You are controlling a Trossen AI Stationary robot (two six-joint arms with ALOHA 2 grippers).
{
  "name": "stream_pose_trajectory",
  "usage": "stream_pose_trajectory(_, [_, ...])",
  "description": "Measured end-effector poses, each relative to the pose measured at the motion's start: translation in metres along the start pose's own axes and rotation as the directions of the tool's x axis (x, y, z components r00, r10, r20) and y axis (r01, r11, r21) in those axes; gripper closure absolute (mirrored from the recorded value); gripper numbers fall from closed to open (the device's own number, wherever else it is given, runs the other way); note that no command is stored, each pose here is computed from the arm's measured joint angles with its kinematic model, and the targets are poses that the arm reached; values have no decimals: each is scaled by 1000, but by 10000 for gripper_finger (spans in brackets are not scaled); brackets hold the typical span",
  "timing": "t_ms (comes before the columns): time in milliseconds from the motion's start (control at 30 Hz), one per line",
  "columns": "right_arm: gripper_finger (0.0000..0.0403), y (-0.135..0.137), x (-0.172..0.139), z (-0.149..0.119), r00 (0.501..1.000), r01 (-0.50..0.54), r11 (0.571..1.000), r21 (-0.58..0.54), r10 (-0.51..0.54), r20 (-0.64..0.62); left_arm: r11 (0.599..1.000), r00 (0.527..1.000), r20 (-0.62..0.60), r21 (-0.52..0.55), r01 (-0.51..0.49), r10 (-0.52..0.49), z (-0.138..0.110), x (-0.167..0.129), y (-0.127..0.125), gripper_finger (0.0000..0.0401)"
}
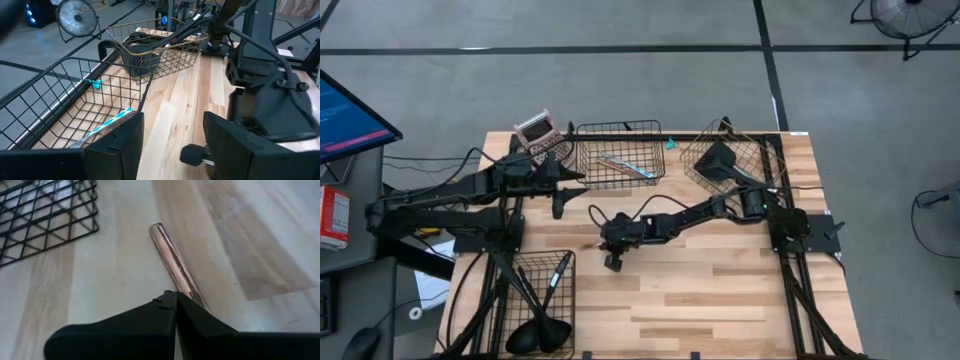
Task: Pick & Place Kitchen Items
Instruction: Put the brown knife into the top black wire basket
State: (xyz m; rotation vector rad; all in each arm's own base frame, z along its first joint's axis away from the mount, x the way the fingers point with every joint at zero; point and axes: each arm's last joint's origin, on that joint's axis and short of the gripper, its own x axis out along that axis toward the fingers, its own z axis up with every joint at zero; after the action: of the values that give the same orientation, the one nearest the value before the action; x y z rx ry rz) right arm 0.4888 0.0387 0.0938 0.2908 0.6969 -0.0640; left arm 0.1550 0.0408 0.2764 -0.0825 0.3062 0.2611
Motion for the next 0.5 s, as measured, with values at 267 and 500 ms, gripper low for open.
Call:
stream_pose_trajectory(267, [403,-9,0,3,1000,23,999,46,-24,3,1000,998,-64,0,-3,3,-6,0,0,215])
stream_pose_trajectory(500, [403,-9,0,4,1000,23,999,25,-24,9,1000,991,-133,0,-5,5,-24,4,1,215])
